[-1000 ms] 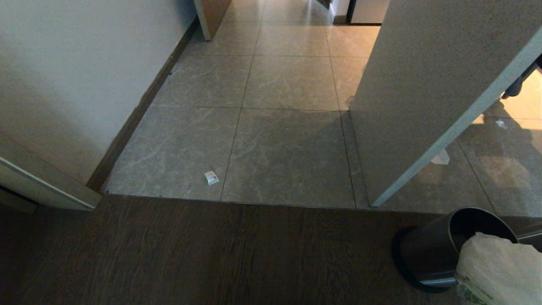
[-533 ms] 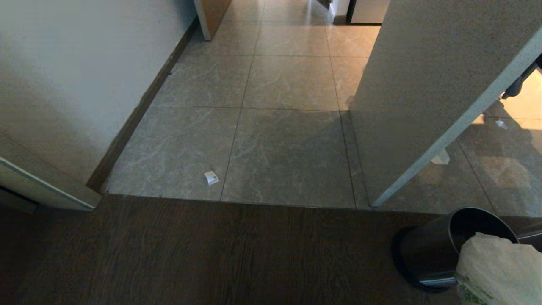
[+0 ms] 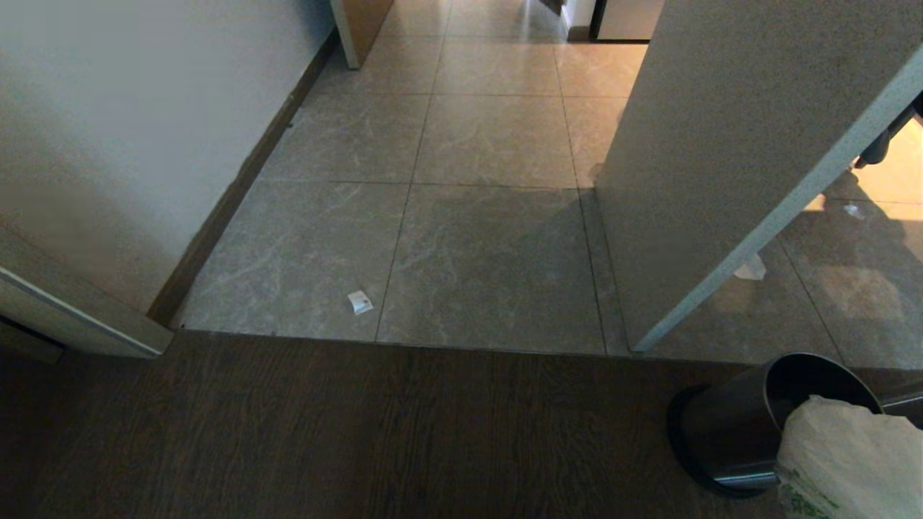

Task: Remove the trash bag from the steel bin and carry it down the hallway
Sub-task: Put the trash bag at the door

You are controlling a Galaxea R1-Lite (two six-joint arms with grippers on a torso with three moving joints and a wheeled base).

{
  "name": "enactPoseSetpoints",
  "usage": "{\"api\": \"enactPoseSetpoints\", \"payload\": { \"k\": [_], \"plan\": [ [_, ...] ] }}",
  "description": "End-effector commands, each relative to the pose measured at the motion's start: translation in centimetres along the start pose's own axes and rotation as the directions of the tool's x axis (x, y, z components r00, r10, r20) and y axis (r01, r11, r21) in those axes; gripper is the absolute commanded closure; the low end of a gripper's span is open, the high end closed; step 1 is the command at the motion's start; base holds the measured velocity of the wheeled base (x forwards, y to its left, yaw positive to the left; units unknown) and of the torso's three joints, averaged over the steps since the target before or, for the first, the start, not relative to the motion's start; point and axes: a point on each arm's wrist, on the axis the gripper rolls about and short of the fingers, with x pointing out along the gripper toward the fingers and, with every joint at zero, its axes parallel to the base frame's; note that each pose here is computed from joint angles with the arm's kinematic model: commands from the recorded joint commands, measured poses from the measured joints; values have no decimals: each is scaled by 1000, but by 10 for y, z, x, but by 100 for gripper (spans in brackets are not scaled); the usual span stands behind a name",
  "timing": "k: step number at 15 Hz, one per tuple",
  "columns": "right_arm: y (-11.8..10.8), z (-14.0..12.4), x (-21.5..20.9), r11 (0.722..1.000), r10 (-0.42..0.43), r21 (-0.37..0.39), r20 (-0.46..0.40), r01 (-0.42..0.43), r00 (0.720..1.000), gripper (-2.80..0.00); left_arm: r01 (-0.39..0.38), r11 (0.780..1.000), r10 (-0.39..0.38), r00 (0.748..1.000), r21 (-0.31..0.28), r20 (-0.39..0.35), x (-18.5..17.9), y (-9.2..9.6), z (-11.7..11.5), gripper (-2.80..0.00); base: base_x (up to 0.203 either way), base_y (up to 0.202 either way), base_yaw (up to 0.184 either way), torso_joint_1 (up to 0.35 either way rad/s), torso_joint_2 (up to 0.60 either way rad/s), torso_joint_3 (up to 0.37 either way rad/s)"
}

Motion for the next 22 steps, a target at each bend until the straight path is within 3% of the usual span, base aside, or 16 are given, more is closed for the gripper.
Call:
{"api": "enactPoseSetpoints", "payload": {
  "k": [1, 22],
  "plan": [
    [0, 0, 0, 1000, 0, -1, -4, 0, 1000, 0, 0, 1000, 0, 1000, -1, 0, 0, 0, 0, 0, 0, 0, 0, 2, 11, 41],
    [0, 0, 0, 1000, 0, 0, -4, 0, 1000, 0, 0, 1000, 0, 1000, -1, 0, 0, 0, 0, 0, 0, 0, 0, 2, 2, 194]
  ]
}}
